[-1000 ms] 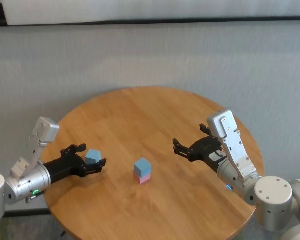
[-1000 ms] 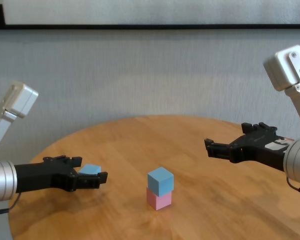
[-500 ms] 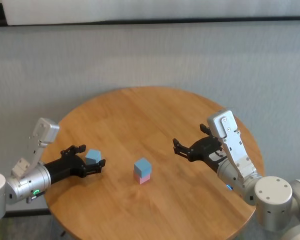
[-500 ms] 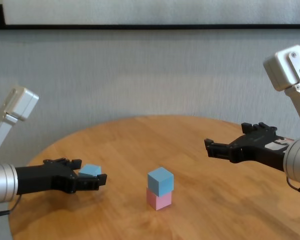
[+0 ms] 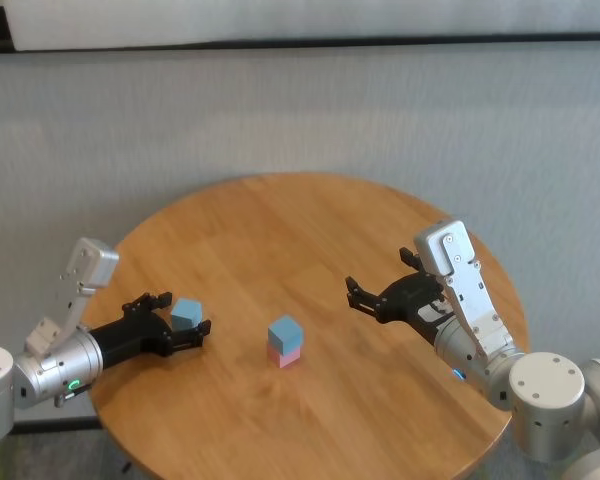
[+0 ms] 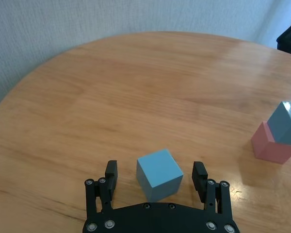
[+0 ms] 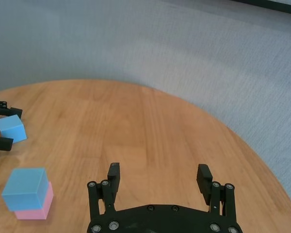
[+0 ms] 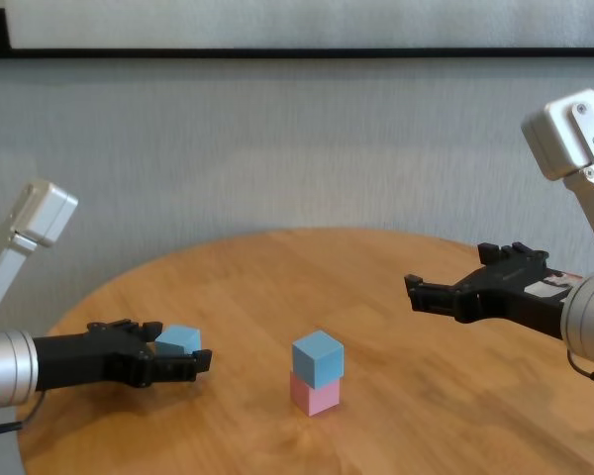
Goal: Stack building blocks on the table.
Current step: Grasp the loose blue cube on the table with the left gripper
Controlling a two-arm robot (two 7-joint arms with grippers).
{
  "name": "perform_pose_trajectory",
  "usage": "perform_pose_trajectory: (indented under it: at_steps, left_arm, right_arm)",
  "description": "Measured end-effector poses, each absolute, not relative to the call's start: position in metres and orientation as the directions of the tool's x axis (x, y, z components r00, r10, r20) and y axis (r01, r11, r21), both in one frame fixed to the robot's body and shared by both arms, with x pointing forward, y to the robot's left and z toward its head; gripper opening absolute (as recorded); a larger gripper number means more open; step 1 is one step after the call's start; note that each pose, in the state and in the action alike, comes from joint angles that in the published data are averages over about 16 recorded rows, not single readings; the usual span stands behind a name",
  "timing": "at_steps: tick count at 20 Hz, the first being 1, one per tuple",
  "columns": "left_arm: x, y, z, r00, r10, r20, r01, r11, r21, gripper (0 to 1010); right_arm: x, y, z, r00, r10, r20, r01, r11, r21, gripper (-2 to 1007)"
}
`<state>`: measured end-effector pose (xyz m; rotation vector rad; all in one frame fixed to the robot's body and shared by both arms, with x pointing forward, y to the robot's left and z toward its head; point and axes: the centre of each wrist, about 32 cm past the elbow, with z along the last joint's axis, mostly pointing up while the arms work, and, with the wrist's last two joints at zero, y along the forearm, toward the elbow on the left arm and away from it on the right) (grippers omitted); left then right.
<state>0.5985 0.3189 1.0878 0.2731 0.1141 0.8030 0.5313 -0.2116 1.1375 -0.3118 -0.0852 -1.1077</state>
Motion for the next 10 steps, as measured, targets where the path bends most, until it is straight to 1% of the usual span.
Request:
perform_pose_trajectory:
  at_steps: [10]
  left_arm:
    - [0.602,0.3214,1.0845,0.69,0.724,-0.003,-0.694,0.663,0.282,1000]
  right_arm:
    - [0.5313,-0.2116,1.1375,0.448,-0.866,0.222,0.89,0.408,-0.205,1000]
